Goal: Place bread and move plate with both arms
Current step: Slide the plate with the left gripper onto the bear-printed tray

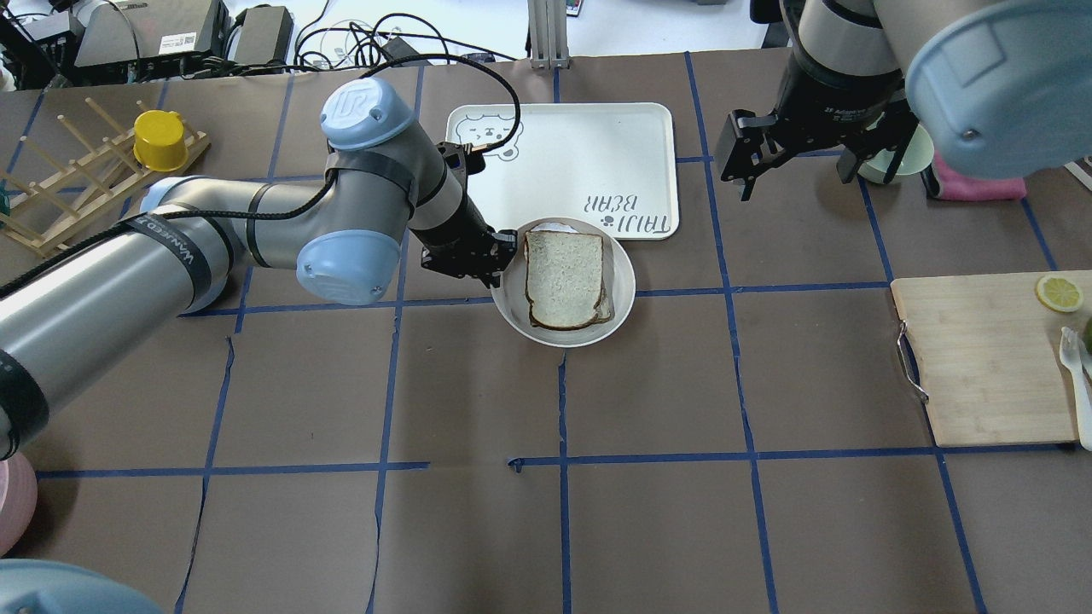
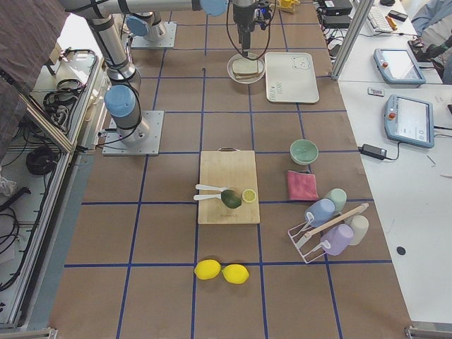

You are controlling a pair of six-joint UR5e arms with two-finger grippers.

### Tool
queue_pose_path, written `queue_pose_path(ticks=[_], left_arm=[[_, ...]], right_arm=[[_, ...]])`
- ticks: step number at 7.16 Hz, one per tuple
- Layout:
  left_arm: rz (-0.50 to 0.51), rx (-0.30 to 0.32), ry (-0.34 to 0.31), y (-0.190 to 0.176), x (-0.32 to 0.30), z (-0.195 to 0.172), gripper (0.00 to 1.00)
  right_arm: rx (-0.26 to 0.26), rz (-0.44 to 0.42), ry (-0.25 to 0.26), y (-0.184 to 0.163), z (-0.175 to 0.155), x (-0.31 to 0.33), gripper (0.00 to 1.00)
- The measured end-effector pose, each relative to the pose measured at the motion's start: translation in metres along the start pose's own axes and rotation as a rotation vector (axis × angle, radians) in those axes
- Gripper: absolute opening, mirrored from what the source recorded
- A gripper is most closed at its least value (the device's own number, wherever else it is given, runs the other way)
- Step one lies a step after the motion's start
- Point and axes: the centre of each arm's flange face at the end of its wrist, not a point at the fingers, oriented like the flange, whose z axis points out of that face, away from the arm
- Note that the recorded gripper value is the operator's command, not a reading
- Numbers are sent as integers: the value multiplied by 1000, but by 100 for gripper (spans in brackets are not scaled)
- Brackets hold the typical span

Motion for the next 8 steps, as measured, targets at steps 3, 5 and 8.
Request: queue_pose_path(ticks=[3,5,8], left_arm=[[-3,23,10,-53,-19,-27,0],[10,68,45,-109,-16,-33,0],[-8,114,77,-187,-11,-15,0]], right_arm=[[1,1,0,0,0,0,100],[-2,0,0,0,1,0,100],[-7,-2,0,-1,2,0,100]])
